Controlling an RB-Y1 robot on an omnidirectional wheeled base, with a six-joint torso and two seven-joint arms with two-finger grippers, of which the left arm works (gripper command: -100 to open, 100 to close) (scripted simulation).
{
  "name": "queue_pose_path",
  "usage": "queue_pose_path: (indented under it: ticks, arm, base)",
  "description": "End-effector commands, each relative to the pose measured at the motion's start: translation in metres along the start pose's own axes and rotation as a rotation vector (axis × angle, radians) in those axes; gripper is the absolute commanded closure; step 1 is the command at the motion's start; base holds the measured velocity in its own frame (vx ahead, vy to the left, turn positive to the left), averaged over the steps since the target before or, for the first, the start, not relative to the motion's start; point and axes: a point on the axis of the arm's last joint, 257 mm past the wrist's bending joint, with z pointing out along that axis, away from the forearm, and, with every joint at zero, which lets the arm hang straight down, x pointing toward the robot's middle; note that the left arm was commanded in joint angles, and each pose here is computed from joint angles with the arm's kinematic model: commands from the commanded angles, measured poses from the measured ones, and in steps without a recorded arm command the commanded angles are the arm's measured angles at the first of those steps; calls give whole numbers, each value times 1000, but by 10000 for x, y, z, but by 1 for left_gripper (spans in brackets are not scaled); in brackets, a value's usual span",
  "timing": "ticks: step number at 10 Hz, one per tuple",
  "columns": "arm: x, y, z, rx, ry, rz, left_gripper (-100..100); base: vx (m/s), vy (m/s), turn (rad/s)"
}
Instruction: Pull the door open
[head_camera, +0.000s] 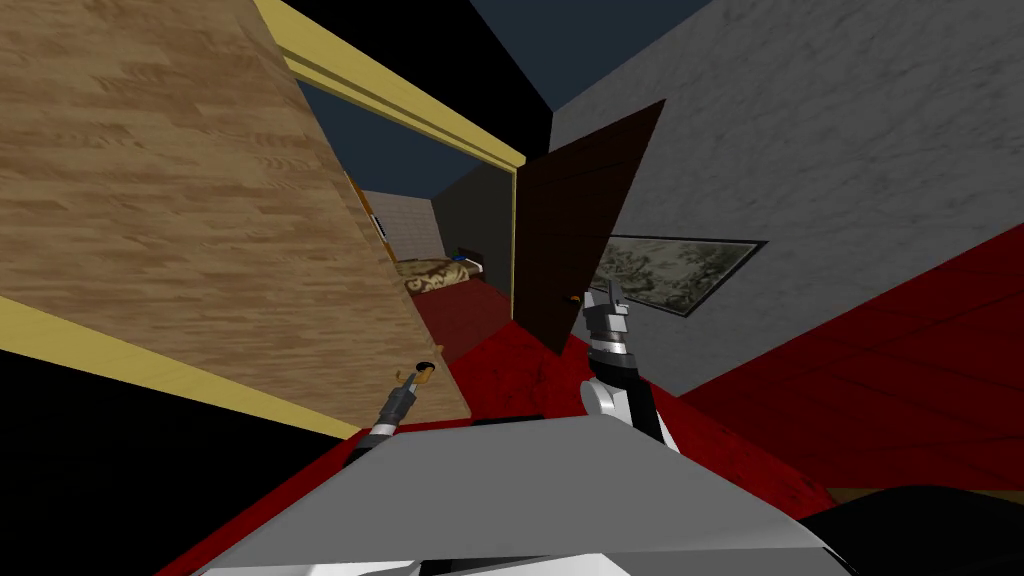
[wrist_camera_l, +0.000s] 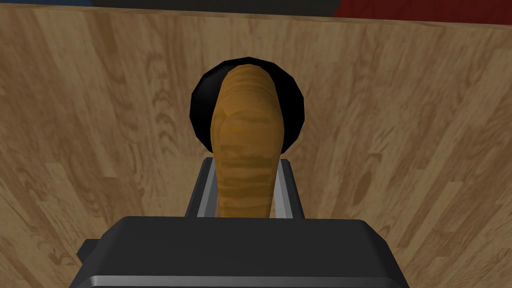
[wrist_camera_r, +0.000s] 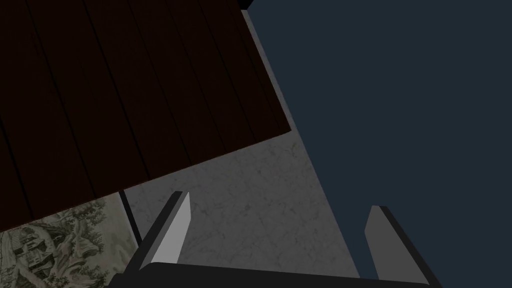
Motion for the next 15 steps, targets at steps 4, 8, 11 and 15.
queue_pose_path:
  ticks: [4,8,11,15]
  arm:
    - [-158,-8,-266,4,2,-5,100]
    - [-169,14,-370,-1,11,-9,100]
    - [-182,6,-417,1,19,-7,100]
    - [-203,-11,-502,3,33,-5,100]
  base:
    - [-178,53,-210]
    - [-135,46,-138]
    - [-185,59,-143]
    - [-201,56,-149]
